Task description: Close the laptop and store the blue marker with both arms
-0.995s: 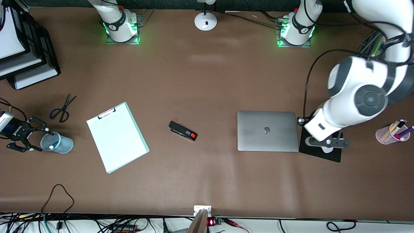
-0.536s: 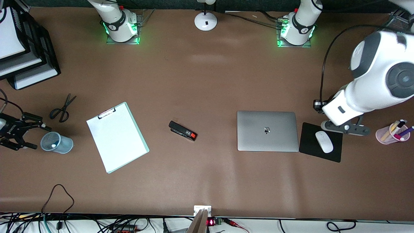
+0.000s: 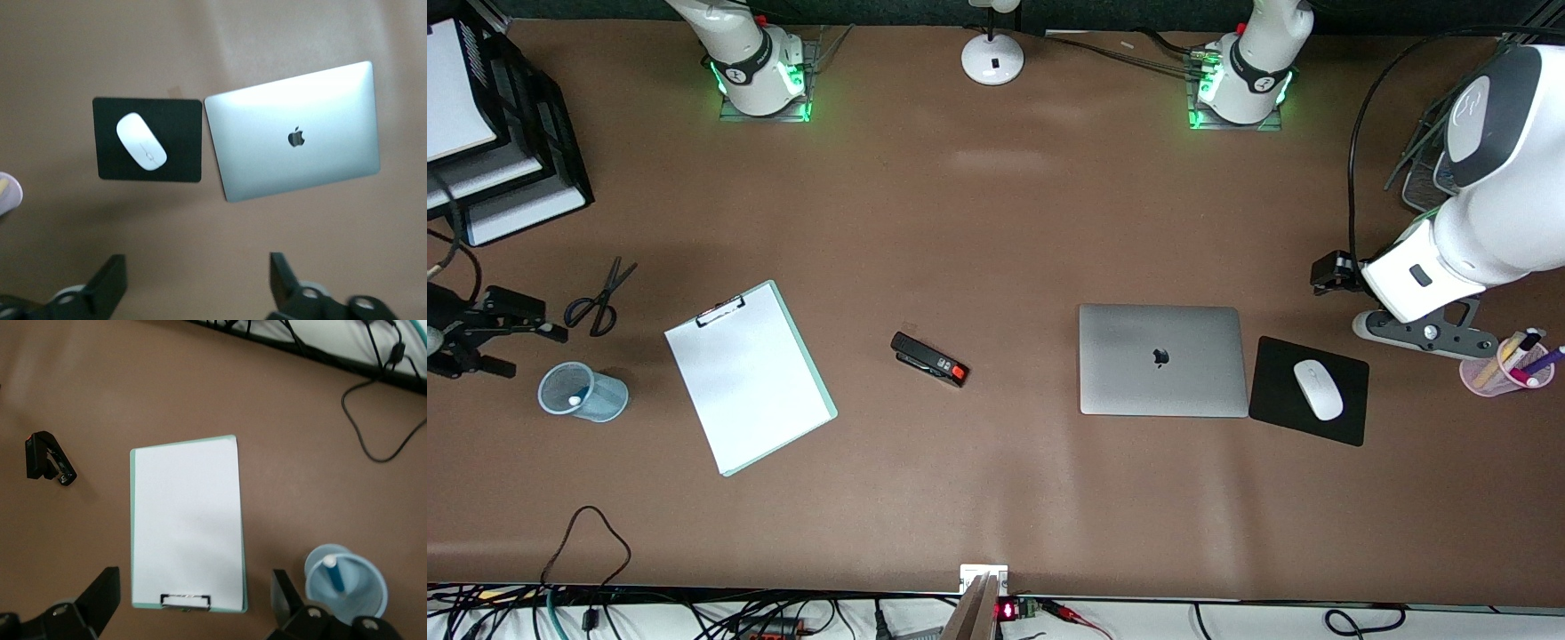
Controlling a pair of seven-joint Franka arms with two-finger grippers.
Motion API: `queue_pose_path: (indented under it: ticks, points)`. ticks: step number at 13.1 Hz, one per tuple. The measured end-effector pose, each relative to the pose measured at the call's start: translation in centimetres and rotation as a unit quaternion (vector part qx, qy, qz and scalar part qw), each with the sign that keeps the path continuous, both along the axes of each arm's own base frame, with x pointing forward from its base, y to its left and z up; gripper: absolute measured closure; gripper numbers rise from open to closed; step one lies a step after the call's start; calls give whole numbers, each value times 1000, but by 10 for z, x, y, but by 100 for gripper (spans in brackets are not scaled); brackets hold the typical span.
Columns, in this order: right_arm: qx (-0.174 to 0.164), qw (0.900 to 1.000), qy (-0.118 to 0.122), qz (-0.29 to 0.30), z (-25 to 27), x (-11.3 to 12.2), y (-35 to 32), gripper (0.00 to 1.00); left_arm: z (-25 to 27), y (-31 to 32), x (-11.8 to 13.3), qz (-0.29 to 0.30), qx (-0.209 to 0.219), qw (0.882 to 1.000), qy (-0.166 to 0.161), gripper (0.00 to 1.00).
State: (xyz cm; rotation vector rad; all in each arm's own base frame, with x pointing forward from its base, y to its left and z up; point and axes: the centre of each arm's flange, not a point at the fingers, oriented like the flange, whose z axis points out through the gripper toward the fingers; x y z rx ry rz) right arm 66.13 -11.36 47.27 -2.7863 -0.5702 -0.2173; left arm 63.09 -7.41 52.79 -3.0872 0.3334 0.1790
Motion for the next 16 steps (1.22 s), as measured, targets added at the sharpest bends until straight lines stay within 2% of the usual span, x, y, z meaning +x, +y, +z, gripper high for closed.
queue_pose_path:
  ticks: [4,6,12,16]
  points:
    - [-68,993,74,-68,28,-18,45,0,0,3,6,1,-3,1000,-18,0]
    - [-84,987,95,-93,42,-30,52,0,1,6,8,3,-4,1000,-25,0]
    - [-98,978,109,-151,76,-66,49,0,9,34,7,28,-3,999,-45,0]
    - [-125,972,105,-170,97,-91,53,0,18,67,-28,58,3,994,-90,0]
